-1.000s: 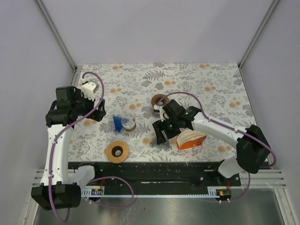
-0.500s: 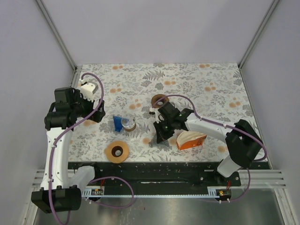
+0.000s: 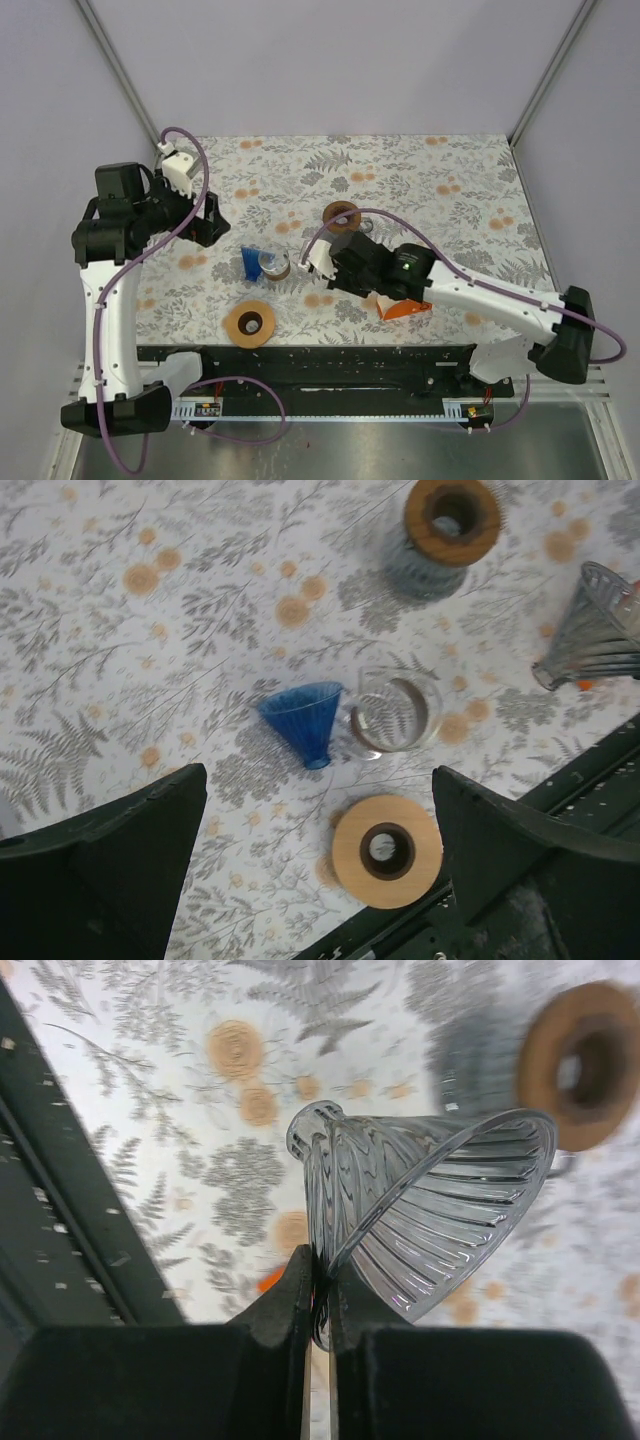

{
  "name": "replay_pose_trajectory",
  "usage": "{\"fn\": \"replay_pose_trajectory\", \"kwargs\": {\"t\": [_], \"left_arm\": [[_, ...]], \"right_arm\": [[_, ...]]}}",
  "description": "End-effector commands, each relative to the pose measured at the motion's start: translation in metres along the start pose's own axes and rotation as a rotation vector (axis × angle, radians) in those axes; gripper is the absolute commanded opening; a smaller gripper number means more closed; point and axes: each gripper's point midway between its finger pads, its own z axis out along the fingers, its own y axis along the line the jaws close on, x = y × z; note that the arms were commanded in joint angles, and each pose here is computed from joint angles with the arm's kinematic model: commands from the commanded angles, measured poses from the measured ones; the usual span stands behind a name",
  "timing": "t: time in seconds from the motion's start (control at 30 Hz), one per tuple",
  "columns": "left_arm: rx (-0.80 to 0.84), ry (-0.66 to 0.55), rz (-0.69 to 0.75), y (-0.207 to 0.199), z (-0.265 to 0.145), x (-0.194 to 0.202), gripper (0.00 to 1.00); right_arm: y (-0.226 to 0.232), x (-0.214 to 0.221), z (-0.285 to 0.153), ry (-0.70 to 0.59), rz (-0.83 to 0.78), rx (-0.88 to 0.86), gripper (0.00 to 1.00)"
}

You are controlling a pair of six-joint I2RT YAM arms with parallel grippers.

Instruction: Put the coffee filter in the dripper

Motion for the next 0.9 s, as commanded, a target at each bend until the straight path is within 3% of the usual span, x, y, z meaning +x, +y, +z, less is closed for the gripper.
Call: {"fn": "replay_pose_trajectory", "kwargs": {"t": [0.0, 0.17, 0.23, 0.6, 0.77, 0.87], "left_arm": [[0.224, -0.096, -0.031, -0.054, -0.017, -0.033, 0.98], [0.352, -0.097, 0.004, -0.109, -0.014, -0.058, 0.95], [0.385, -0.087, 0.011, -0.125, -0.012, -0.064, 0.94], [0.337, 0.088, 0.083, -0.143, 0.059, -0.044, 0.91], [0.316, 0.103, 0.078, -0.144, 0.083, -0.055, 0.85], [0.31, 0.141, 0.102, -0.148, 0.098, -0.042, 0.8]], "right_arm": [[-0.039, -0.033, -0.044, -0.153, -0.37, 0.226, 0.0], [-0.044, -0.056, -0.059, -0.245, -0.816, 0.39, 0.0], [-0.05, -0.064, -0.064, -0.249, -0.905, 0.471, 0.0], [-0.063, -0.082, -0.054, -0.112, -1.061, 0.589, 0.0], [-0.055, -0.094, -0.043, -0.128, -1.074, 0.58, 0.0], [-0.058, -0.101, -0.043, -0.134, -1.053, 0.606, 0.0]]}}
